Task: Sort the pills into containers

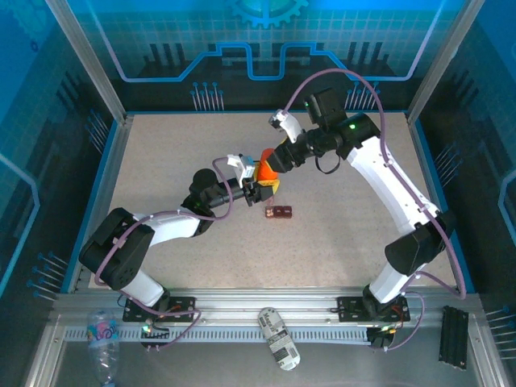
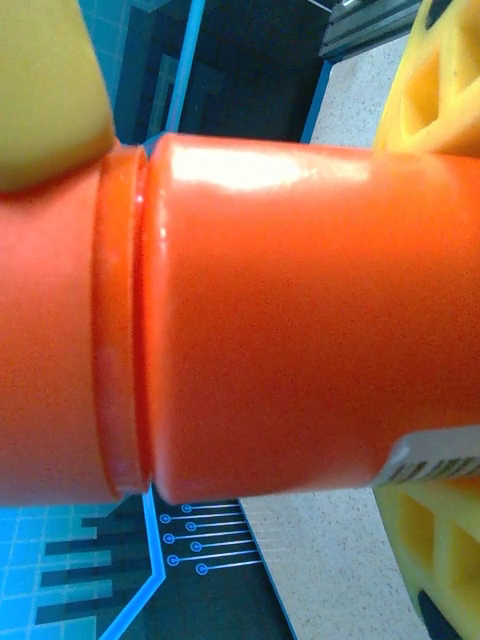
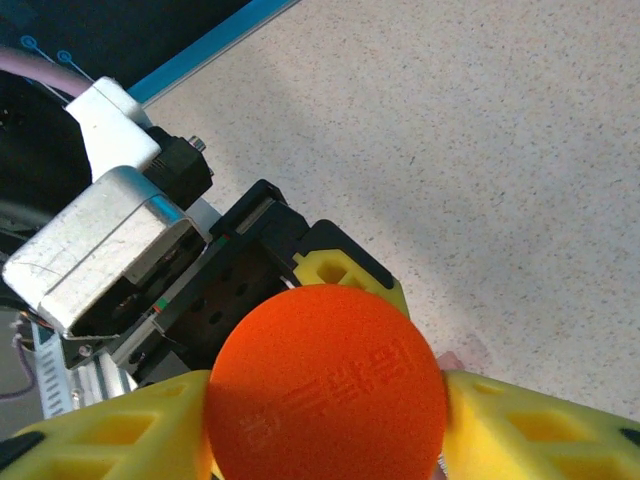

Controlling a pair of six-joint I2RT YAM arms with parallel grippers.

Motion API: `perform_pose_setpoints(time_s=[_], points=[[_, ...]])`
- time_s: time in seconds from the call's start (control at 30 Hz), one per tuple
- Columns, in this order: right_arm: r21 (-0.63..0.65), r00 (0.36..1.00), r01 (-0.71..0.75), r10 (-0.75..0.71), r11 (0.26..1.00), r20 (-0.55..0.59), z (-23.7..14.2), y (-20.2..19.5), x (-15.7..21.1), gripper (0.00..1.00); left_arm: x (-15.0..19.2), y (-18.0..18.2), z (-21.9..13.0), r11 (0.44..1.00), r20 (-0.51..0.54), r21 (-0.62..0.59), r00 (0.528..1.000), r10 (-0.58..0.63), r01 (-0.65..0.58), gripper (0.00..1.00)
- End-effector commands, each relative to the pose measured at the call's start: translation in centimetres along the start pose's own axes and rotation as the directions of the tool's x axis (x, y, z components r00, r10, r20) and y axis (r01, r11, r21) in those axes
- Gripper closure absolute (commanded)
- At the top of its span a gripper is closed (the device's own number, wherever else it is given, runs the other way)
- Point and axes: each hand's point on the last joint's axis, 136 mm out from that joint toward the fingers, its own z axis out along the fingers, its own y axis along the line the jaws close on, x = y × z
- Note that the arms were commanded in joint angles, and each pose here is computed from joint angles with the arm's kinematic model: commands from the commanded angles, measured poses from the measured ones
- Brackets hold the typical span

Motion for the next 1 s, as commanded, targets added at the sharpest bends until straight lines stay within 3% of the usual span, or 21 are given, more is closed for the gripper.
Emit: perform_pose_setpoints(time_s=[0.0, 0.23, 0.33, 0.43, 0.53, 0.67, 0.77, 0.97], points=[[-0.018, 1.0, 0.002, -0.002, 1.0, 0.009, -0.1, 0.6, -0.6, 0.52, -2.8, -0.9, 0.0, 0.998, 0.069, 0.034, 0.996, 0.049, -0.051, 1.0], [0.03, 0.992, -0.128, 0.128, 0.991, -0.006, 1.1, 0.1, 0.5, 0.7, -3.1, -0.7, 0.1, 0.998, 0.077, 0.026, 0.996, 0.05, -0.053, 1.0], [0.18, 0.963, -0.265, 0.268, 0.947, 0.011, 2.7, -1.0, 1.9, 0.71, -3.2, -0.3, 0.0, 0.998, 0.085, 0.0, 0.995, 0.061, -0.061, 1.0], [0.314, 0.906, -0.423, 0.411, 0.85, 0.106, 4.1, -1.7, 3.4, 0.72, -3.1, 0.2, 0.0, 0.997, 0.088, -0.031, 0.993, 0.075, -0.073, 1.0], [0.3, 0.861, -0.505, 0.448, 0.809, 0.24, 5.1, -0.7, 3.3, 0.72, -2.9, 0.5, -0.1, 0.996, 0.086, -0.047, 0.993, 0.081, -0.078, 1.0], [0.288, 0.853, -0.516, 0.454, 0.807, 0.258, 5.4, -0.3, 2.6, 0.71, -2.7, 0.5, -0.1, 0.996, 0.082, -0.052, 0.993, 0.079, -0.075, 1.0], [0.292, 0.86, -0.502, 0.434, 0.814, 0.267, 4.0, -0.7, 2.0, 0.65, -2.7, 0.6, -0.1, 0.996, 0.087, -0.052, 0.993, 0.077, -0.073, 1.0], [0.17, 0.867, -0.437, 0.364, 0.883, 0.339, -1.7, -1.1, 0.2, 0.33, -2.9, 0.1, 0.0, 0.997, 0.087, -0.016, 0.994, 0.07, -0.069, 1.0]])
